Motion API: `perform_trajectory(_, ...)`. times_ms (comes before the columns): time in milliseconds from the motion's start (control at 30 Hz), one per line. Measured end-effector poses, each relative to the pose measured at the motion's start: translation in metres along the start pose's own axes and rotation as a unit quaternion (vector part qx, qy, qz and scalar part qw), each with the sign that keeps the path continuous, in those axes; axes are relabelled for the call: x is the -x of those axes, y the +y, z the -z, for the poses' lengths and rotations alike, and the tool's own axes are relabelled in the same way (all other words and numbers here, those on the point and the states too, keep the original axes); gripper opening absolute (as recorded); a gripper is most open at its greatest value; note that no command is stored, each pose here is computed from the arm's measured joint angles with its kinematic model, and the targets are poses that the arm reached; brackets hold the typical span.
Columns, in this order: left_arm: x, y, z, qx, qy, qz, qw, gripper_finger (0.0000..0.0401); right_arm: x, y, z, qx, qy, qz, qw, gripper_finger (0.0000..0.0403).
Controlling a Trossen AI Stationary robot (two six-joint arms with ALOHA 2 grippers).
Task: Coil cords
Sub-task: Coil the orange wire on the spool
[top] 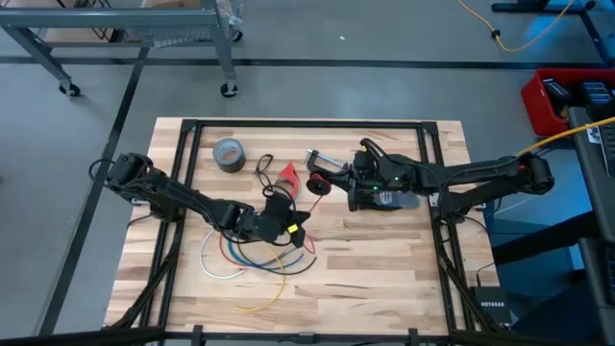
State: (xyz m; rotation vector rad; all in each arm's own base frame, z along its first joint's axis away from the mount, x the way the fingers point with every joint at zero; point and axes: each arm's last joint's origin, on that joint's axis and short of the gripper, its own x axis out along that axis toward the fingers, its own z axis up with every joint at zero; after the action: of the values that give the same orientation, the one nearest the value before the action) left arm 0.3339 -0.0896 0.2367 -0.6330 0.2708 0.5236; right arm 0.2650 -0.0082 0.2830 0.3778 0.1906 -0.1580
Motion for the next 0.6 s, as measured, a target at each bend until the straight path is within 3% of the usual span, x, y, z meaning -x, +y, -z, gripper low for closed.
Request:
perform_trajectory(367, 0.002, 0.015, 0.008, -0.037, 0.01, -0.081, 0.996, 0.0, 0.012, 0.001, 0.006, 0.001, 0.078, -0.052, 0.996, 0.0005)
perform_trajectory(600, 0.002, 0.021, 0.01, -0.052, 0.015, -0.106, 0.993, 0.0, 0.014, -0.001, 0.016, -0.016, 0.142, -0.068, 0.987, 0.0005)
